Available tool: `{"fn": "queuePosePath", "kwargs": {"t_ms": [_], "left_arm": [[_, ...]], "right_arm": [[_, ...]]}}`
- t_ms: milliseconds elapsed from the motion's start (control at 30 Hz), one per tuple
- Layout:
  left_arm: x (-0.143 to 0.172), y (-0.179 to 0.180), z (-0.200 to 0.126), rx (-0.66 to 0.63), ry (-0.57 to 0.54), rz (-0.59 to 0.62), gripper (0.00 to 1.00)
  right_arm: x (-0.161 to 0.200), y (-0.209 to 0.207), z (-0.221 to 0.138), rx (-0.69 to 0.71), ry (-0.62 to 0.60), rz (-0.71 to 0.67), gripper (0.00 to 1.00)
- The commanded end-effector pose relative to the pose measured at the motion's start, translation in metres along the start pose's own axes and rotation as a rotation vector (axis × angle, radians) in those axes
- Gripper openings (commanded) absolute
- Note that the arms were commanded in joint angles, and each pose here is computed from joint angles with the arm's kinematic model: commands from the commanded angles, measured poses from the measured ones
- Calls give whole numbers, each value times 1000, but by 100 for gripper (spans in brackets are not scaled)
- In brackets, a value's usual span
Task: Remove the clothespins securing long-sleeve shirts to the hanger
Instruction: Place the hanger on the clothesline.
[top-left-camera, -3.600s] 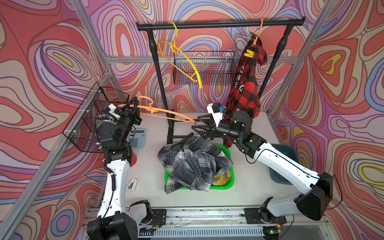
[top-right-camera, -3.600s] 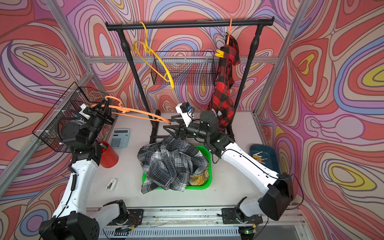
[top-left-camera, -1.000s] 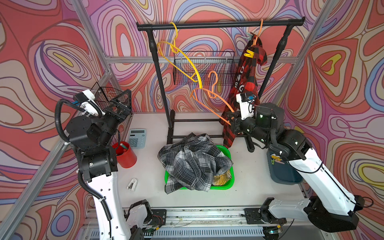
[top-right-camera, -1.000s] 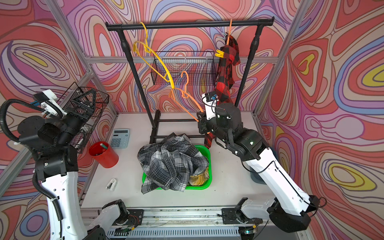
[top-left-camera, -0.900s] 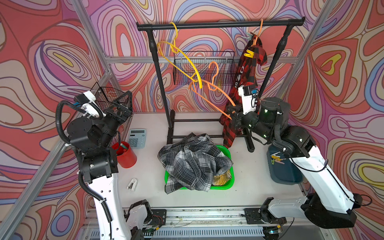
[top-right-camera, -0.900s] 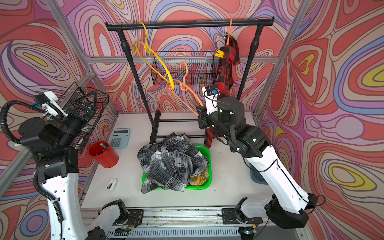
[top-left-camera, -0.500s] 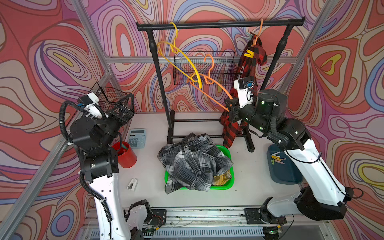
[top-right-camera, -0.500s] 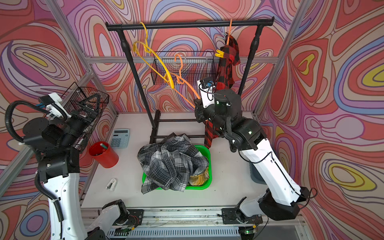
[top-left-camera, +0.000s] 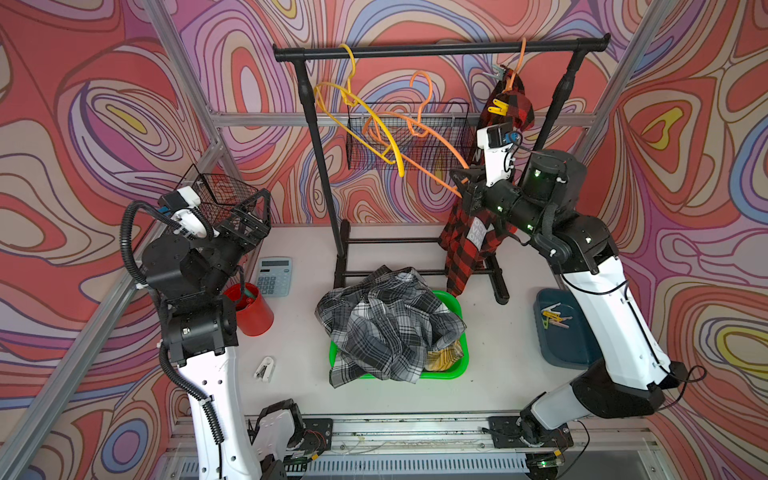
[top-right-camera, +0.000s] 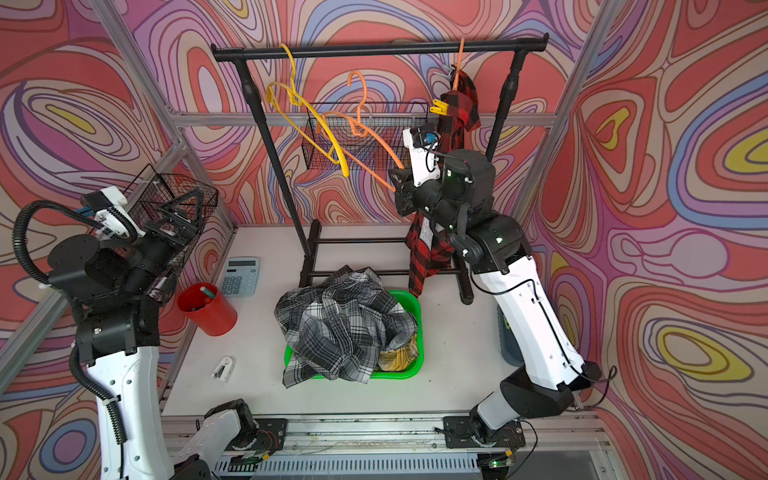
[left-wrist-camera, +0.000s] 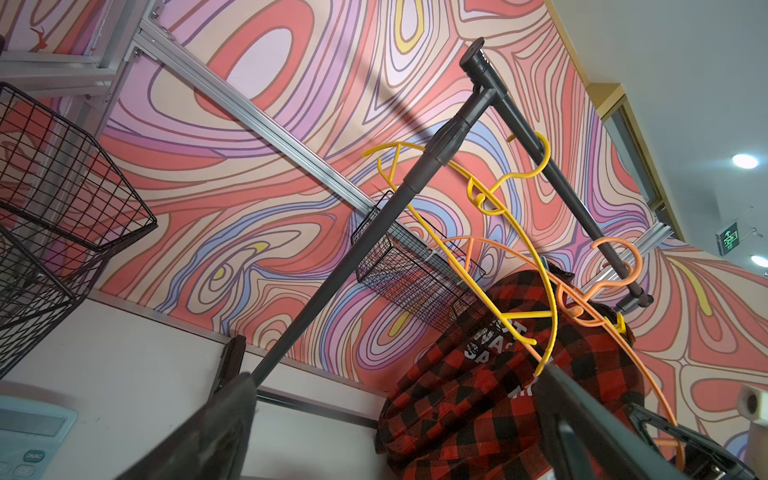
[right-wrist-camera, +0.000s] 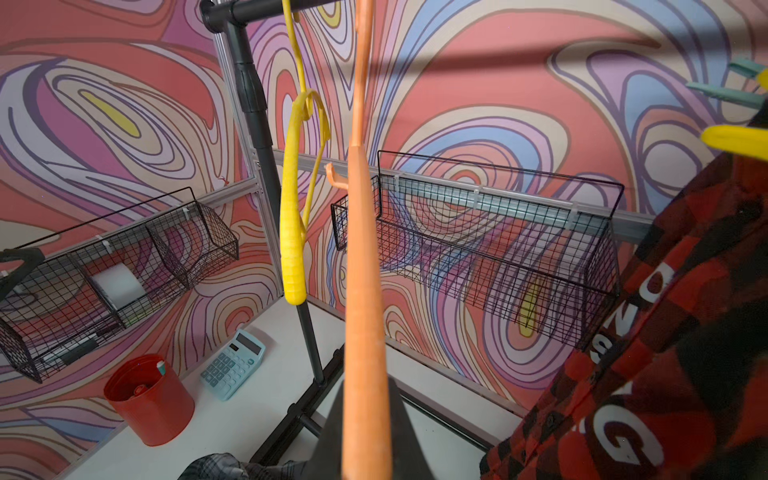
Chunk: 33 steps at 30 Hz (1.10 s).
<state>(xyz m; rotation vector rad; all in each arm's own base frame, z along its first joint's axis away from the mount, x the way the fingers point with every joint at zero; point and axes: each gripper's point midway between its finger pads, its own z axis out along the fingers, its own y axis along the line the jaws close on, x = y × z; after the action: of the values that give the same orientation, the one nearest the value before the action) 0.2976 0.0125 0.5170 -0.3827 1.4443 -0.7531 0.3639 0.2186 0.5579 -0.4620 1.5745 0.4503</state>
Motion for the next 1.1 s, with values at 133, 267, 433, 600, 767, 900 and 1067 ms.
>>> {"fn": "queuePosePath", "kwargs": {"t_ms": [133, 267, 433, 600, 767, 900, 1067], "left_arm": [[1, -7, -4, 10, 1, 20, 100], [2, -6, -5, 8, 3, 21, 100], [5, -4, -5, -1, 9, 18, 100], [7, -4, -5, 2, 15, 14, 100], [10, -1, -5, -2, 21, 7, 100], [15, 4, -3, -9, 34, -5, 100], [24, 15, -3, -43, 50, -23, 100]], "right_arm": [[-35, -10, 11, -10, -115, -25, 0], [-42, -21, 24, -5, -139, -21, 0], [-46, -31, 47, 4, -172, -20, 0], [-42, -50, 68, 25, -175, 18, 0], [-29, -60, 85, 22, -157, 54, 0], [-17, -59, 96, 11, -128, 72, 0], [-7, -56, 97, -11, -98, 92, 0]]}}
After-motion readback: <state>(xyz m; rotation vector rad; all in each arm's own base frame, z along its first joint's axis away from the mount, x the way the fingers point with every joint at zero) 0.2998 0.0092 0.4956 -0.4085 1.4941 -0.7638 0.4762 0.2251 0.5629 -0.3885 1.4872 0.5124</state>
